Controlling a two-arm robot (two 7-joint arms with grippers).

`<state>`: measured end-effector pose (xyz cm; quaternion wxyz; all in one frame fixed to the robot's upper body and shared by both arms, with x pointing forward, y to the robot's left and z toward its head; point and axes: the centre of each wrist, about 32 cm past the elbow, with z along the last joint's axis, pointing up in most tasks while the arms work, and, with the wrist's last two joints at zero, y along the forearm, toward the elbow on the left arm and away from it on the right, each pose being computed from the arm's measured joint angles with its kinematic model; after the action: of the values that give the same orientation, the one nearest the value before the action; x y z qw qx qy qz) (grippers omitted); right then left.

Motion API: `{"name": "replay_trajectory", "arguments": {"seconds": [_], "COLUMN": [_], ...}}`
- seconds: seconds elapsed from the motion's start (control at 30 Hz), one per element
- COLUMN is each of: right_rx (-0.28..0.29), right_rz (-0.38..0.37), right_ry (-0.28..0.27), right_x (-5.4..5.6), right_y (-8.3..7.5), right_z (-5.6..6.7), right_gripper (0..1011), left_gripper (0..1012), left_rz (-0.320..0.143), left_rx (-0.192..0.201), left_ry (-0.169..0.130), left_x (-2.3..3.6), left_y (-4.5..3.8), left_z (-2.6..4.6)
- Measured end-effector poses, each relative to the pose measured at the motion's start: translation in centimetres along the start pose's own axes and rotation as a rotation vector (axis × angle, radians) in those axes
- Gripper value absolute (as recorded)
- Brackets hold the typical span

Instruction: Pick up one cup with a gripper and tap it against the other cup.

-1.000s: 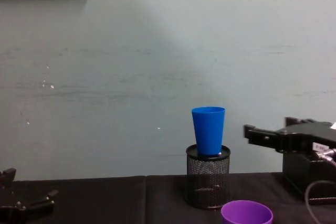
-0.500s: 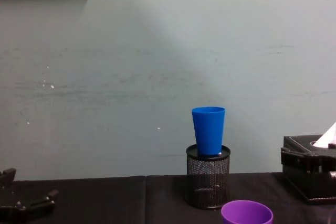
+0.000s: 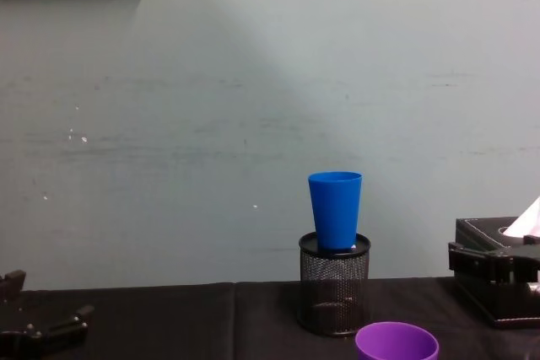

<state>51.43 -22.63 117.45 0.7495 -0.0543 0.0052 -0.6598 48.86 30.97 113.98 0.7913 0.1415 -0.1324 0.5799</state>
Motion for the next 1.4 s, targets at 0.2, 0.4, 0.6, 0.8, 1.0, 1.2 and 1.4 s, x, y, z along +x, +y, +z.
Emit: {"name": "replay_trajectory", "arguments": {"seconds": [0.2, 0.4, 0.6, 0.8, 1.0, 1.2, 1.4], "right_rx": [-0.001, -0.001, 0.0, 0.0, -0.001, -0.001, -0.001], "right_rz": [-0.002, -0.003, -0.004, -0.005, -0.006, -0.006, -0.006], "right_ry": [0.0, 0.0, 0.001, 0.001, 0.001, 0.001, 0.001], "right_x": [-0.01, -0.02, -0.03, -0.03, -0.03, -0.03, -0.03], "right_y": [-0.01, -0.02, -0.03, -0.03, -0.03, -0.03, -0.03], "right_z": [0.03, 0.06, 0.08, 0.09, 0.1, 0.1, 0.1], "right_gripper": [1003, 1003, 1003, 1003, 1003, 1003, 1003], "left_gripper": [1000, 1000, 1000, 1000, 1000, 1000, 1000], "left_rz": [0.0, 0.0, 0.0, 0.0, 0.0, 0.0, 0.0], "left_rx": [0.0, 0.0, 0.0, 0.0, 0.0, 0.0, 0.0], "left_ry": [0.0, 0.0, 0.0, 0.0, 0.0, 0.0, 0.0], "left_x": [0.0, 0.0, 0.0, 0.0, 0.0, 0.0, 0.0], "left_y": [0.0, 0.0, 0.0, 0.0, 0.0, 0.0, 0.0], "left_z": [0.0, 0.0, 0.0, 0.0, 0.0, 0.0, 0.0]}}
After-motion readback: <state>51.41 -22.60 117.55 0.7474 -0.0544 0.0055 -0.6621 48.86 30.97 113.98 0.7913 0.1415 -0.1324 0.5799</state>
